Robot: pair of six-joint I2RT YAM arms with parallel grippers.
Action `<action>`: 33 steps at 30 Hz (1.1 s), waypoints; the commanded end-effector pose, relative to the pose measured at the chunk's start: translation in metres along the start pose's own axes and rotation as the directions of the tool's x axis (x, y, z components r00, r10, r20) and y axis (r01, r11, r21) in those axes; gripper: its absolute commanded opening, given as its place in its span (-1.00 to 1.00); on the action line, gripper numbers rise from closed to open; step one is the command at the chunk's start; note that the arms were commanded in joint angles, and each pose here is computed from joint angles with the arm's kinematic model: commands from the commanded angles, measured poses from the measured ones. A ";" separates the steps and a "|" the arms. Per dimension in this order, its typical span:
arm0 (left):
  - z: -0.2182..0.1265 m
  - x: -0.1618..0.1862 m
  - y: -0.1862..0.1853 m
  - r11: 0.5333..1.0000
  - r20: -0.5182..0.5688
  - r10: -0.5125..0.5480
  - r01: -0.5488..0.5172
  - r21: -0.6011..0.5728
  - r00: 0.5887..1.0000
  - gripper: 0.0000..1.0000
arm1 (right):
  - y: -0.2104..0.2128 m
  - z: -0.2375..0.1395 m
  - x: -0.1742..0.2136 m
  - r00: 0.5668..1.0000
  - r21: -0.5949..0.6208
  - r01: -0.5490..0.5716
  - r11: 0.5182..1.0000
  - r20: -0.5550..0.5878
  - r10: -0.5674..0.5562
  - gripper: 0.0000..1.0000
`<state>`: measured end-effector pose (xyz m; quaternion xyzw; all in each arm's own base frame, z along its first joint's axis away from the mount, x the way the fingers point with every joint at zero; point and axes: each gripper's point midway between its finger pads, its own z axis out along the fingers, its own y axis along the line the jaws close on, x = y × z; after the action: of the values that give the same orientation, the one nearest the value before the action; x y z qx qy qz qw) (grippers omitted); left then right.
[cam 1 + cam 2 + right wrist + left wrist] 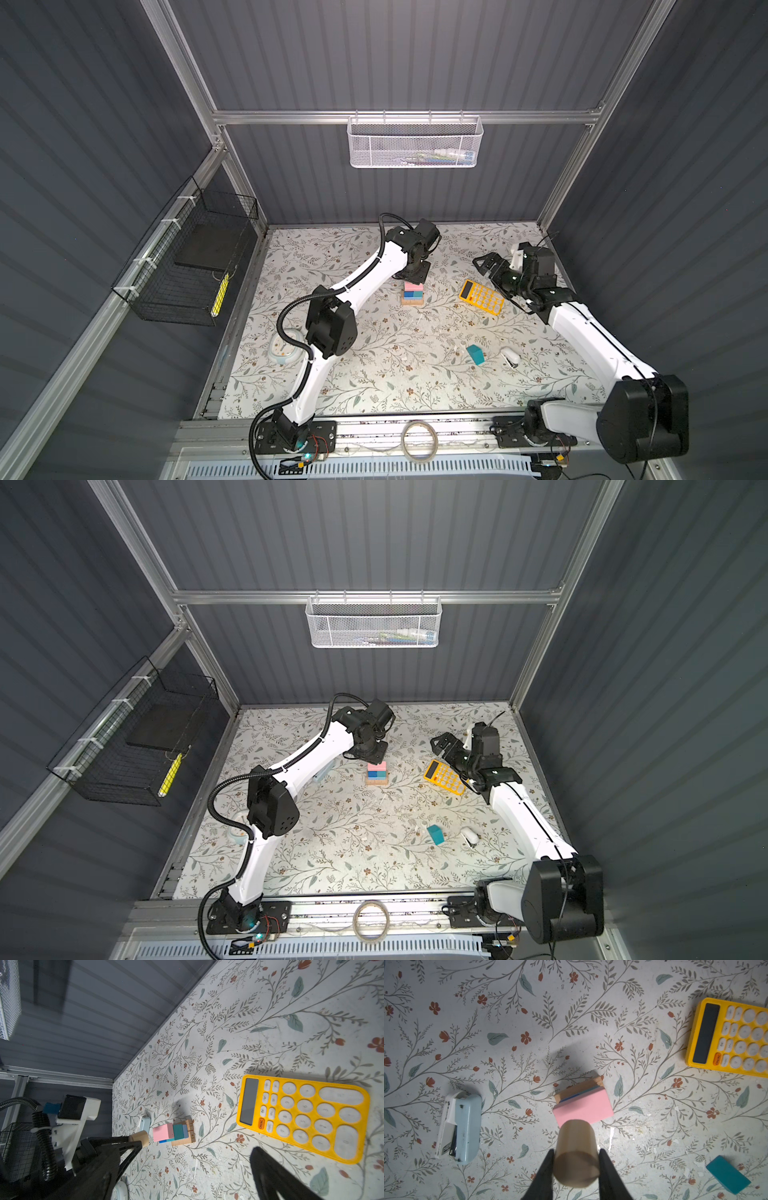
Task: Build the wood block tower
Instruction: 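Position the held cylinder with the left gripper above the pink block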
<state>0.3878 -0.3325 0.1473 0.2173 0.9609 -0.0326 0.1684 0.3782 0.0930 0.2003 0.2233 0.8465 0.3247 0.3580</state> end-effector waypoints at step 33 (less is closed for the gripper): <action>0.022 0.002 -0.008 0.999 -0.048 0.031 -0.030 0.016 0.998 -0.49 | -0.001 0.007 0.006 0.999 -0.022 -0.007 1.000 -0.039 0.006 0.98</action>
<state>0.3899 -0.3410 0.1259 0.2294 0.9612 -0.0352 0.1489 0.3794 0.0988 0.1944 0.2171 0.8495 0.3362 0.3439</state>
